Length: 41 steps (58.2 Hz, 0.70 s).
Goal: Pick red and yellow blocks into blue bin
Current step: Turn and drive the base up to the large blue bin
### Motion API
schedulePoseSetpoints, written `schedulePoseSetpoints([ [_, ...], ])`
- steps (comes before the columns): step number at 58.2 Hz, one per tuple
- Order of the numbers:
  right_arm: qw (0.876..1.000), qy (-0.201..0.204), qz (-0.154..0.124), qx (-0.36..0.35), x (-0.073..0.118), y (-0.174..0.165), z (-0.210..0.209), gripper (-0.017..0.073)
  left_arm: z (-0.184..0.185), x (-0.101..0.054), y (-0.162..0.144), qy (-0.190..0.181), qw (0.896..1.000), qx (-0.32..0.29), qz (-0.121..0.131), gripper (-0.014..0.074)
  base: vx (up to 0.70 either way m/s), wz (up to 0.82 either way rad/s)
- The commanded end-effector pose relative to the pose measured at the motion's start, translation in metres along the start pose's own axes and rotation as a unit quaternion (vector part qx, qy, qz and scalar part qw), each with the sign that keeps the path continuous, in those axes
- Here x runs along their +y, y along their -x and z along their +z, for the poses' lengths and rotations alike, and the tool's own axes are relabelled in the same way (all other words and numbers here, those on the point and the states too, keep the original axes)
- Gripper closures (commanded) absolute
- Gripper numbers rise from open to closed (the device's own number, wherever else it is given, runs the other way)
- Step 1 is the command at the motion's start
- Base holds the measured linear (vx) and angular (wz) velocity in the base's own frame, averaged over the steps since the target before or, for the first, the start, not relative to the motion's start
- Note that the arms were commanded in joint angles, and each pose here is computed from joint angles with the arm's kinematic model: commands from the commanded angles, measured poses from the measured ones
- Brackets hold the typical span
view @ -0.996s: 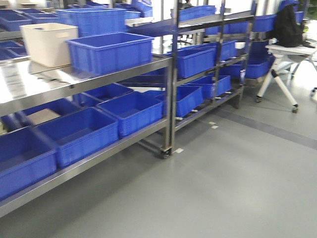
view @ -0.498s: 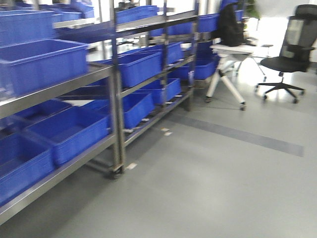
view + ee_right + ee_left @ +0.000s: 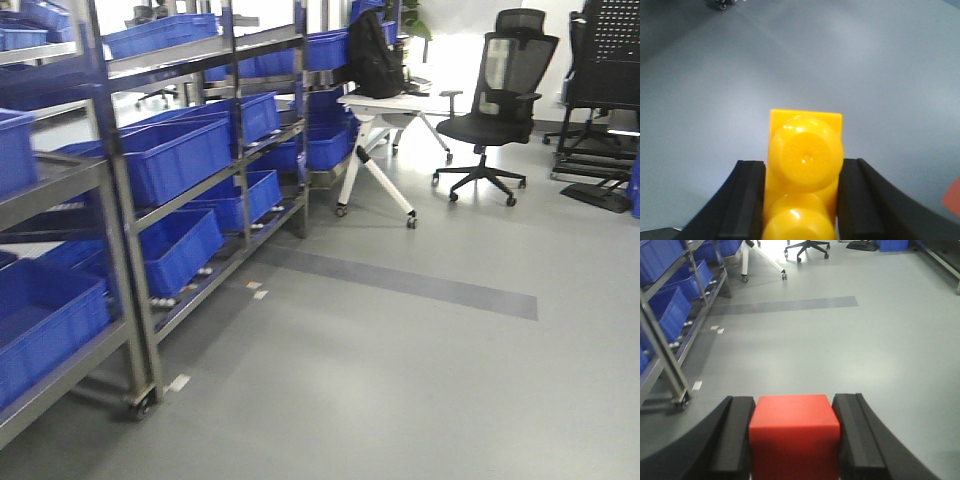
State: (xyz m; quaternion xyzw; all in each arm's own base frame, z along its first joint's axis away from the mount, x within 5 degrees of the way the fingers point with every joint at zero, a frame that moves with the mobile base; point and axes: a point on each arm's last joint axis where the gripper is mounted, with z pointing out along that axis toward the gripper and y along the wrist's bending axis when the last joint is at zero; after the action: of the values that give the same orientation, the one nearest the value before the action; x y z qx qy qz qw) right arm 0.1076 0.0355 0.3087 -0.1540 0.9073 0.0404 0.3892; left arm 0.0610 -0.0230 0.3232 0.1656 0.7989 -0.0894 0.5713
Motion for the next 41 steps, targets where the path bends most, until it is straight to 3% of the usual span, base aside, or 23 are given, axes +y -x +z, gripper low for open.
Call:
schedulePoseSetpoints([
  [1, 0.999, -0.003, -0.006, -0.047, -0.0009, 0.0125, -0.0067, 0.0318, -0.0022, 0.0004, 0.0141, 0.001, 0.999, -0.049, -0.005, 0.0356, 0.46, -0.17],
  [41, 0.999, -0.003, -0.006, -0.047, -0.0009, 0.0124, -0.0067, 0.0318, -0.0022, 0.0004, 0.0141, 0.001, 0.999, -0.049, -0.005, 0.0356, 0.46, -0.06],
])
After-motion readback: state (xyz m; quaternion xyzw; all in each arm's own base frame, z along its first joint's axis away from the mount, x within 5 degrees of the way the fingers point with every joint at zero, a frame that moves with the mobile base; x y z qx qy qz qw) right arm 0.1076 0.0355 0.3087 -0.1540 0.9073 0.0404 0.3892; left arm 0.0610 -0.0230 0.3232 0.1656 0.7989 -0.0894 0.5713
